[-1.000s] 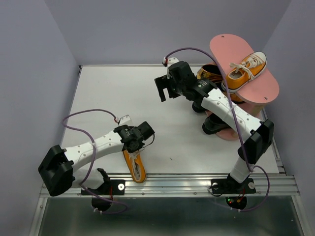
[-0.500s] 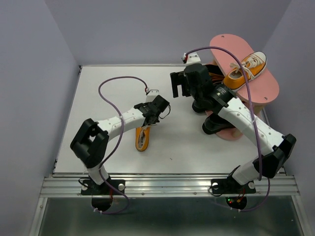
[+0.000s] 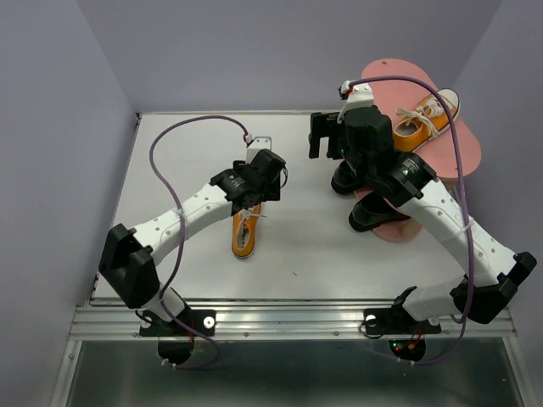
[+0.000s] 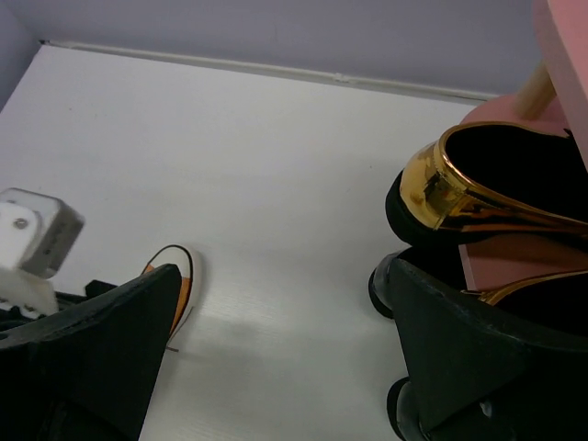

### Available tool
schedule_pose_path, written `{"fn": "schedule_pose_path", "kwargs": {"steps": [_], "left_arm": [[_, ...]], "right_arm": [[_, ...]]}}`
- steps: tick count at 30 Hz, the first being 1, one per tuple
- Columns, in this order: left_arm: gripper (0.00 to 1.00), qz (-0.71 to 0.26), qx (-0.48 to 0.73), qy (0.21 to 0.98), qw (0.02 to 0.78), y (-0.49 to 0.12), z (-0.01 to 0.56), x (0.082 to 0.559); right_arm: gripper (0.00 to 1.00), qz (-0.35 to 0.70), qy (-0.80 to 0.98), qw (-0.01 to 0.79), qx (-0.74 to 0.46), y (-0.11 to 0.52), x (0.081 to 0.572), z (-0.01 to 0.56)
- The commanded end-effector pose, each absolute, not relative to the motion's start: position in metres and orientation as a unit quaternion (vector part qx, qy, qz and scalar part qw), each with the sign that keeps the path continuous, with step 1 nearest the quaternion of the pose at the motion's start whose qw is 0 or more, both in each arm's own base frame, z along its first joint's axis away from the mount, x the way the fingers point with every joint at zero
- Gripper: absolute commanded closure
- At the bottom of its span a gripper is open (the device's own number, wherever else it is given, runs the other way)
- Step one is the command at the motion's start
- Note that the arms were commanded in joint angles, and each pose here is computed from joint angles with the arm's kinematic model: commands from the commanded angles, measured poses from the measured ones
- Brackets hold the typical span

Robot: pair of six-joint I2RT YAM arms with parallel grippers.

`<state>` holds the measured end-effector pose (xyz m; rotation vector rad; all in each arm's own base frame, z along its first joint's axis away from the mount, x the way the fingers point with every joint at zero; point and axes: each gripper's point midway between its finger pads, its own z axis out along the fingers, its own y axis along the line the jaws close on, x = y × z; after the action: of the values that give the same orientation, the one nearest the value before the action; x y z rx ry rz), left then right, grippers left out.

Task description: Place and organize the shoes onto the shoe shelf

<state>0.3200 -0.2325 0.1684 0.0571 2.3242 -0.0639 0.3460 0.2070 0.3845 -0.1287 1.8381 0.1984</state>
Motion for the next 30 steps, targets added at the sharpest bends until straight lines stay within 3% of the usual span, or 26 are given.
{"fn": "schedule_pose_path", "kwargs": {"steps": [1, 6, 13, 30], "left_arm": [[0.25, -0.033, -0.022, 0.915, 0.402, -0.209, 0.194, 0.294], [0.25, 0.010, -0.071, 0.940, 0.334, -0.178, 0.142, 0.252], [0.34, -0.011, -0.064, 0.949, 0.308, -0.201, 0.111, 0.217], [0.40, 0.048, -0.030, 0.954, 0.294, -0.207, 0.060, 0.232]], "right_arm": [[0.00, 0.111, 0.778, 0.617, -0.048, 0.216, 0.350, 0.398], [0.00, 0.116, 0.778, 0.615, -0.052, 0.220, 0.352, 0.396], [0.00, 0.125, 0.780, 0.610, -0.059, 0.228, 0.354, 0.394], [0.00, 0.132, 0.773, 0.617, -0.057, 0.223, 0.348, 0.403]]}}
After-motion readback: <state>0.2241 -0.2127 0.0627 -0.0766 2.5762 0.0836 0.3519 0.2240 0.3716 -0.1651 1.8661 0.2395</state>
